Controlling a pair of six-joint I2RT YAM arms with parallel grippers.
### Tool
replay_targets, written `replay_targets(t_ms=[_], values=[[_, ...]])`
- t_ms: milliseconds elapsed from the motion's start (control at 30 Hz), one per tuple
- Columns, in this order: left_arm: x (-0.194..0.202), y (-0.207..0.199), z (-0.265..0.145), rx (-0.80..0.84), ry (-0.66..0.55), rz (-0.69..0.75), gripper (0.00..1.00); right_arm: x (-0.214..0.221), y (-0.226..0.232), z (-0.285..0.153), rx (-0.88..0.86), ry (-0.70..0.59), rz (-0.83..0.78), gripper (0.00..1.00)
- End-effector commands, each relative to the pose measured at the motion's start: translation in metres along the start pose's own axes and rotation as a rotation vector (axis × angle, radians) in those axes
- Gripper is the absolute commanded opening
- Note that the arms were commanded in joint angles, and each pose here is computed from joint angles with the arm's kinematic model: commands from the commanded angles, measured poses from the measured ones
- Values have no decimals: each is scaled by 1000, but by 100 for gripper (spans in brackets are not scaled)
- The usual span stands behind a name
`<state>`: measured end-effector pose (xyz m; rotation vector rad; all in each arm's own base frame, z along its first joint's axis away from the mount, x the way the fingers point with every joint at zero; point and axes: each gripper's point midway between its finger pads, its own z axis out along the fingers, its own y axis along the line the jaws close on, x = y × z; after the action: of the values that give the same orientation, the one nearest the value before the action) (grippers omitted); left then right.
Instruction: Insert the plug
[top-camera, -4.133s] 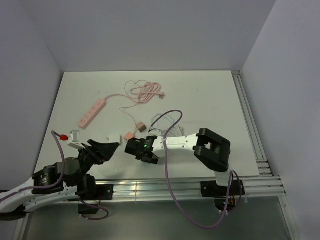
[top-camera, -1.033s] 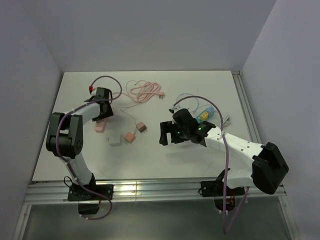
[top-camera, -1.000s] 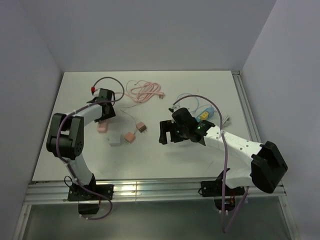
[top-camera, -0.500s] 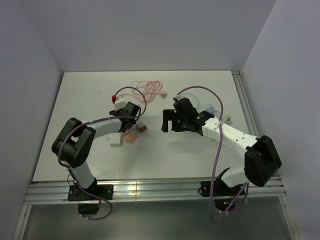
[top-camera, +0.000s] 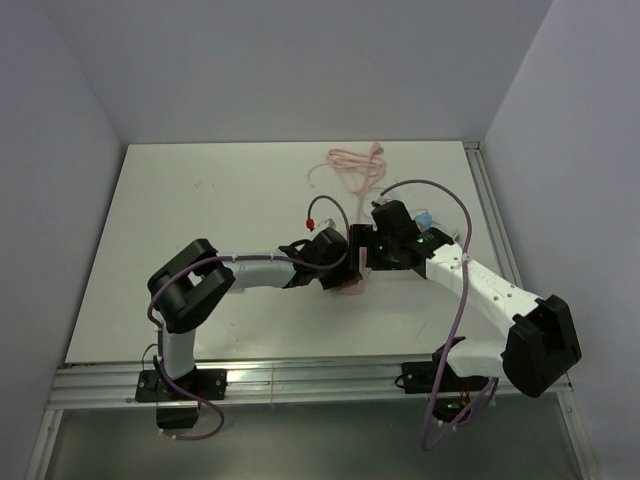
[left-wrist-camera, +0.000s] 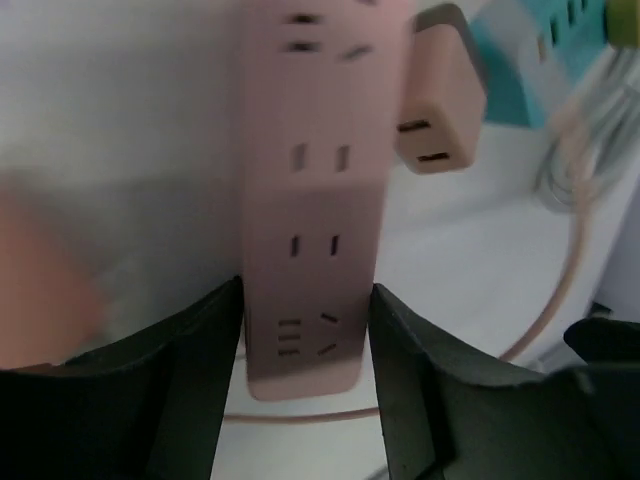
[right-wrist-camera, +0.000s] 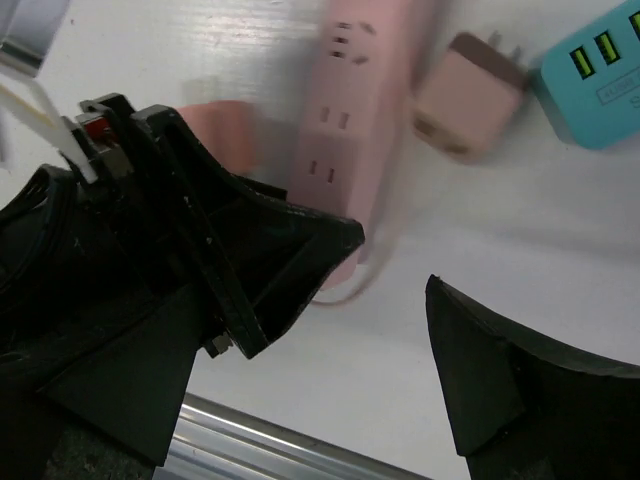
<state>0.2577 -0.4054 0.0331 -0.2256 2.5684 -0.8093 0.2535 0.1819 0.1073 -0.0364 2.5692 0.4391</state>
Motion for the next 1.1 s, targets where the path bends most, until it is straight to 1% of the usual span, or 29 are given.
replay_targets(t_ms=[0,33,100,167,200,233,267,333,367,400,433,500,533,567,600,633,667,733,833,867,900,933,1000,1067], values=[[77,0,-23,46,329,-47,14,-19,5,0,-17,-86,-25,96],[73,5,-24,28,314,-44,25,-19,4,-2,-18,-91,-24,96],[58,15,-30,-25,265,-39,43,-21,4,-8,-28,-119,-10,97],[48,30,-35,-92,232,-46,48,-24,7,-14,-47,-146,9,97],[41,28,-41,-88,203,-43,52,-27,8,-18,-61,-168,13,97],[33,36,-42,-123,158,-45,54,-29,7,-20,-62,-174,22,98],[30,40,-47,-142,153,-49,56,-33,5,-22,-56,-185,39,98],[14,55,-56,-230,68,-20,73,-38,3,-26,-48,-194,62,98],[7,55,-59,-248,45,-16,73,-43,0,-27,-41,-199,76,98],[4,62,-64,-286,37,5,73,-47,2,-29,-43,-205,75,98],[-5,69,-67,-324,-4,24,73,-49,2,-29,-40,-204,76,98],[-21,67,-76,-360,-54,52,74,-54,5,-30,-41,-206,75,98],[-25,72,-81,-391,-67,61,78,-55,6,-31,-47,-205,72,98],[-35,72,-85,-409,-113,71,79,-54,6,-30,-49,-201,75,98],[-41,68,-92,-394,-136,73,83,-52,4,-28,-39,-189,86,98],[-46,60,-95,-358,-154,71,89,-52,1,-27,-29,-189,99,98],[-47,63,-97,-345,-149,71,89,-50,0,-24,-27,-182,109,97],[-57,53,-109,-274,-179,75,92,-47,-3,-21,-19,-177,124,97],[-69,35,-122,-135,-205,90,100,-44,0,-17,-43,-164,122,95],[-71,40,-122,-113,-201,81,100,-42,2,-17,-57,-155,122,95],[-78,17,-133,11,-213,79,100,-40,2,-16,-60,-149,125,95],[-86,25,-134,23,-221,55,99,-40,2,-15,-59,-150,132,95],[-98,21,-144,66,-247,26,100,-38,-3,-14,-36,-146,139,95],[-110,25,-148,50,-245,10,100,-38,-8,-9,-6,-133,126,95]])
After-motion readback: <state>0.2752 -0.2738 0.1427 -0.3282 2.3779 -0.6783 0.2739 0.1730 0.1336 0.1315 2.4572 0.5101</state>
